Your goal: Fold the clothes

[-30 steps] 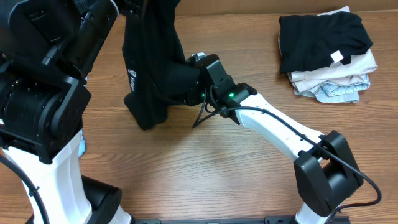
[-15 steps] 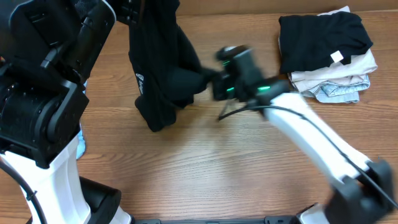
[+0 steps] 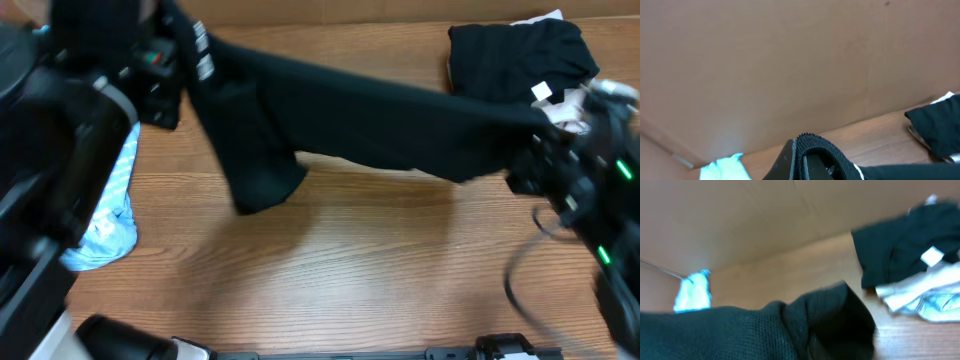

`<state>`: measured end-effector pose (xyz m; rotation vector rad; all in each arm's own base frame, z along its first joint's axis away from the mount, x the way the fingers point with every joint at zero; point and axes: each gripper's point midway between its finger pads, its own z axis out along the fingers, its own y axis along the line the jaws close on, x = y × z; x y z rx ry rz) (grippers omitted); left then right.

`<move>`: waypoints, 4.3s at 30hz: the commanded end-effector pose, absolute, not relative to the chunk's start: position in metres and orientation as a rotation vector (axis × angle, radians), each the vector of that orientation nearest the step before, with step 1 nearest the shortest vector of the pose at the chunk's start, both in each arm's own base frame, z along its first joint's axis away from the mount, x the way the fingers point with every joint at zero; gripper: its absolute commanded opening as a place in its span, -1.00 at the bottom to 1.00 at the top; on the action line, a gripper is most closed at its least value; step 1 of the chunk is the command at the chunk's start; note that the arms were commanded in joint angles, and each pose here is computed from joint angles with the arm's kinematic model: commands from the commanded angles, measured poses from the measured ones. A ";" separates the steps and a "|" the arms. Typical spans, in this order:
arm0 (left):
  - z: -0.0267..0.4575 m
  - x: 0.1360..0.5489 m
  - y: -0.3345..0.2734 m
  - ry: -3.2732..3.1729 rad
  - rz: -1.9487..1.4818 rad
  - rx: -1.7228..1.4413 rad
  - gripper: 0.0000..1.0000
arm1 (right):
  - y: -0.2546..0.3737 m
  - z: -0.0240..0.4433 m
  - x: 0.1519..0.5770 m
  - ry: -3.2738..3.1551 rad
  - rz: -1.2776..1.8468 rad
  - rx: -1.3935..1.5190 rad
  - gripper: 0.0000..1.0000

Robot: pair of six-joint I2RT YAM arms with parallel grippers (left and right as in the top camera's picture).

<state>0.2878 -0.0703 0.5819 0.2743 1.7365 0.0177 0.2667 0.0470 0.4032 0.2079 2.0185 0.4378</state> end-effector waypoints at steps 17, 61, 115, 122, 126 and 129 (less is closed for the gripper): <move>0.568 0.211 0.017 1.807 0.234 -0.081 -0.91 | 0.004 0.453 0.150 1.822 0.312 0.354 -0.92; 0.147 0.688 -0.040 2.216 0.114 -0.213 1.00 | 0.086 0.188 0.575 1.855 0.508 0.319 1.00; 0.196 0.320 -0.053 3.080 -0.088 -0.066 0.63 | 0.044 0.189 0.244 2.718 0.335 0.686 0.96; 0.138 0.288 -0.092 3.179 -0.057 0.132 0.58 | 0.049 0.156 0.252 2.822 0.330 0.715 0.96; 0.135 0.259 -0.121 3.117 -0.156 0.258 0.54 | 0.050 0.150 0.258 2.833 0.325 0.718 0.97; 0.133 0.235 -0.135 3.059 -0.202 0.373 0.47 | 0.050 0.150 0.262 2.820 0.329 0.714 0.99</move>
